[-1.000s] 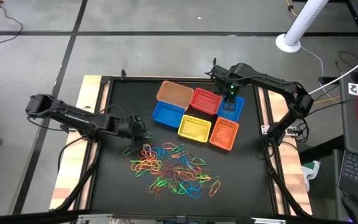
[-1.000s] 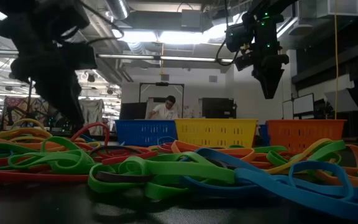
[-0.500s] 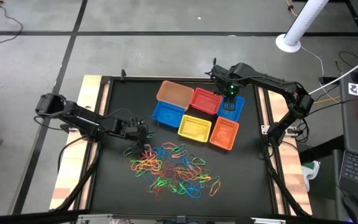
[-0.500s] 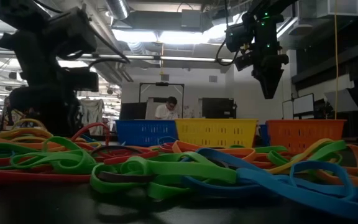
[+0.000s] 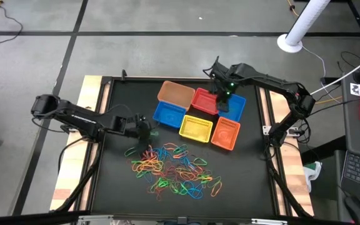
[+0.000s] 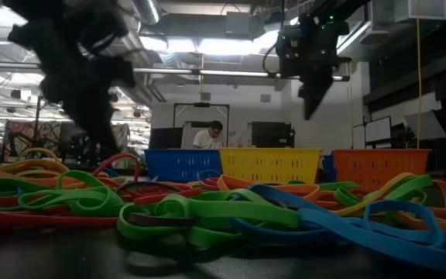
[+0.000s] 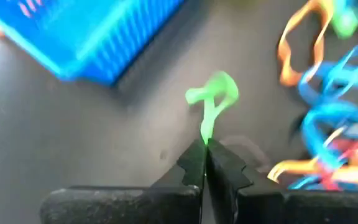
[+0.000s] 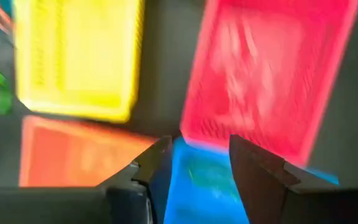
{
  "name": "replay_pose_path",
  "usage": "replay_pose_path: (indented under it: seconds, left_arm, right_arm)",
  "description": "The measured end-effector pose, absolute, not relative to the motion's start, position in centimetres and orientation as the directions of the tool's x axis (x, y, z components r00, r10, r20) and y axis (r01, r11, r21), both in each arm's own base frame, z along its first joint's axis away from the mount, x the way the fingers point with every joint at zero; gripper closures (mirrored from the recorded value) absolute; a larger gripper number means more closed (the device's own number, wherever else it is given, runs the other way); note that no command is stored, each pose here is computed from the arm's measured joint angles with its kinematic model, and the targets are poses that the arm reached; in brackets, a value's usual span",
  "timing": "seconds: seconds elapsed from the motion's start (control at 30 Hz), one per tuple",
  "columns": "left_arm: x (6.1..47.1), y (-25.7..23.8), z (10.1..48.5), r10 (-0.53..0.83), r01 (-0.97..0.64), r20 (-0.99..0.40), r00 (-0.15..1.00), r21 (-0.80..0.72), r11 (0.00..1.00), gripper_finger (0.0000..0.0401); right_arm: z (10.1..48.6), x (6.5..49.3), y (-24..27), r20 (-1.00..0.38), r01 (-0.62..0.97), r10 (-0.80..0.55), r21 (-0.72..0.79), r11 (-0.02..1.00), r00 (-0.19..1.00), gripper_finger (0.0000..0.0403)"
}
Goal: Sort rubber bands into baskets
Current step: Put the green rubber band into the right blue basket
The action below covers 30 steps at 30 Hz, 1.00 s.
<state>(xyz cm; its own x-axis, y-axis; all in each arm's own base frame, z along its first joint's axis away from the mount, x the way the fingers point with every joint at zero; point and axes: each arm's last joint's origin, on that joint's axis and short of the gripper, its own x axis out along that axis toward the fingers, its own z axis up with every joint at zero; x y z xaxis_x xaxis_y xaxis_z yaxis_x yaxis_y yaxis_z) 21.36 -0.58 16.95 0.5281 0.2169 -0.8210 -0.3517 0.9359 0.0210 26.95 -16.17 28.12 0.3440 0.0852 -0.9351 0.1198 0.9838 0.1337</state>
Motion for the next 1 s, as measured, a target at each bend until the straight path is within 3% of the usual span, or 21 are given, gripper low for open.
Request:
replay_pose_path:
  seconds: [0.17, 0.4, 0.6, 1.0]
  left_arm:
    - [22.6, -0.2, 19.5, 0.223, -0.357, -0.753, 0.619, -0.016, 0.934, 0.0394]
    - [24.5, 0.6, 22.0, 0.242, -0.34, -0.559, 0.793, -0.076, 0.938, 0.0394]
    - [25.2, 1.5, 23.3, 0.272, -0.353, -0.429, 0.861, -0.121, 0.928, 0.0397]
    - [25.8, 1.8, 25.0, 0.285, -0.336, -0.261, 0.922, -0.177, 0.925, 0.0394]
  right_arm:
    - [28.9, 29.4, -15.4, -0.838, -0.006, 0.114, 0.131, 0.991, 0.534, 0.0242]
    - [30.4, 33.2, -12.2, -0.689, -0.158, 0.108, -0.009, 0.987, 0.716, 0.0242]
    - [31.3, 35.2, -8.7, -0.604, -0.251, 0.149, -0.087, 0.964, 0.783, 0.0242]
    - [32.0, 36.9, -3.3, -0.551, -0.215, 0.04, -0.257, 0.942, 0.833, 0.0242]
